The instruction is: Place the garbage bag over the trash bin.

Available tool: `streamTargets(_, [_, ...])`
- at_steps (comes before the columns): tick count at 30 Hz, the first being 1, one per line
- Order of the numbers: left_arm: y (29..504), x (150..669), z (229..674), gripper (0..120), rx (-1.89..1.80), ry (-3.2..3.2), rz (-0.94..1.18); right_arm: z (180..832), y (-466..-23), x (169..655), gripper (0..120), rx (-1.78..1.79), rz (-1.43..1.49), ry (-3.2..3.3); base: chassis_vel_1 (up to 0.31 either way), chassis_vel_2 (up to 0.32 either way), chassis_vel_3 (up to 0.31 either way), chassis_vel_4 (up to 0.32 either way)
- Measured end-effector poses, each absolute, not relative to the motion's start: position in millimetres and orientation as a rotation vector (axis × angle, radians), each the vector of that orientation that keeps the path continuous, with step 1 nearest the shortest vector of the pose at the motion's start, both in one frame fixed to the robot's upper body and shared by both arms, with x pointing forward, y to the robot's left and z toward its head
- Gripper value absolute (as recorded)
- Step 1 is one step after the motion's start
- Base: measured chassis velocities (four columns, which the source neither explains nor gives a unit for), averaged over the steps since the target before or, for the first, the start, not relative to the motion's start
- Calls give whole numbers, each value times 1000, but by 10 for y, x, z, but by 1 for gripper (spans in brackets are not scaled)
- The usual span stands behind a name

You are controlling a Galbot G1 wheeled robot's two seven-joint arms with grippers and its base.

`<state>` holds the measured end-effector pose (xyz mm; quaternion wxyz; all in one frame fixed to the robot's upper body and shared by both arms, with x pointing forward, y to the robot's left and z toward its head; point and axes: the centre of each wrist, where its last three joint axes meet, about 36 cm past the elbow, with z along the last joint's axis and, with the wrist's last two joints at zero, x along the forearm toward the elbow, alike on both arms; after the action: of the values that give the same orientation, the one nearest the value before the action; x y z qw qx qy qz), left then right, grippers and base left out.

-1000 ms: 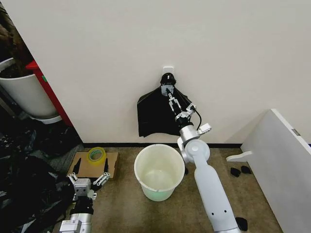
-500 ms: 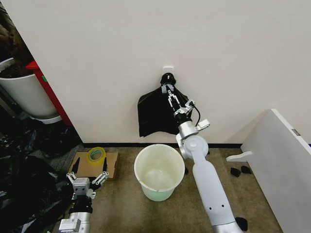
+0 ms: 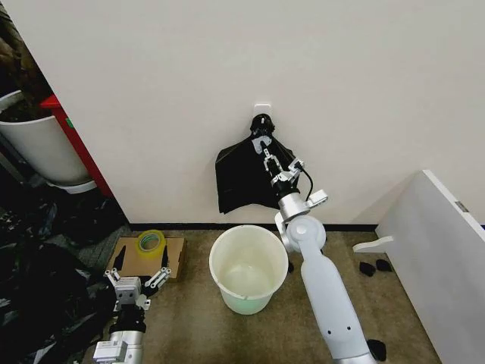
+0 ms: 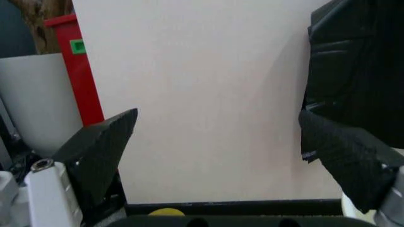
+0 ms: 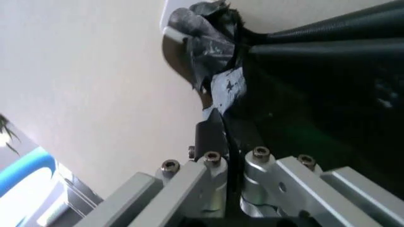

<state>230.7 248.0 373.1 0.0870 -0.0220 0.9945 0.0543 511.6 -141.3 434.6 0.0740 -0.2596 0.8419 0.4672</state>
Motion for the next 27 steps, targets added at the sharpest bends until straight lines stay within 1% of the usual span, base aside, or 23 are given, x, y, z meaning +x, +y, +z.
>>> streamTargets(4, [2464,2325,3717,100,-61,2963,155,4235,-1500,4777,0,-798,1266,2615,0,0,0,0])
streamTargets(5, [2464,2325,3717,100,-61,2963,155,4235,-1500,4777,0,-798,1266,2615,0,0,0,0])
streamTargets(8, [2430,2342,3688,100,-54,2968,141,4156,-1484,4398,0,-829,1114,2688,0,0,0,0])
streamTargets(9, [2430,2342,3688,100,-54,2968,141,4156,-1484,4398,0,-829,1114,2688,0,0,0,0])
streamTargets(12, [2405,2345,3686,100,-47,2968,132,4042,-1472,4062,0,-845,947,2747,0,0,0,0])
streamTargets(13, [2405,2345,3686,100,-47,2968,132,4042,-1472,4062,0,-845,947,2747,0,0,0,0])
streamTargets(15, [2405,2351,3685,100,-44,2967,133,3954,-1513,3806,0,-850,848,2788,0,0,0,0])
streamTargets(17, [2406,2351,3684,100,-43,2968,134,3934,-1524,3743,0,-850,827,2798,0,0,0,0])
streamTargets(22, [2392,2368,3676,100,-38,2966,122,3777,-1643,3230,0,-861,605,2862,0,0,0,0])
streamTargets(23, [2392,2368,3676,100,-38,2966,122,3777,-1643,3230,0,-861,605,2862,0,0,0,0])
streamTargets(25, [2384,2376,3669,100,-35,2966,116,3663,-1684,3004,0,-883,490,2880,0,0,0,0])
streamTargets(26, [2384,2376,3669,100,-35,2966,116,3663,-1684,3004,0,-883,490,2880,0,0,0,0])
streamTargets(27, [2380,2378,3667,100,-34,2966,115,3621,-1703,2928,0,-894,431,2886,0,0,0,0])
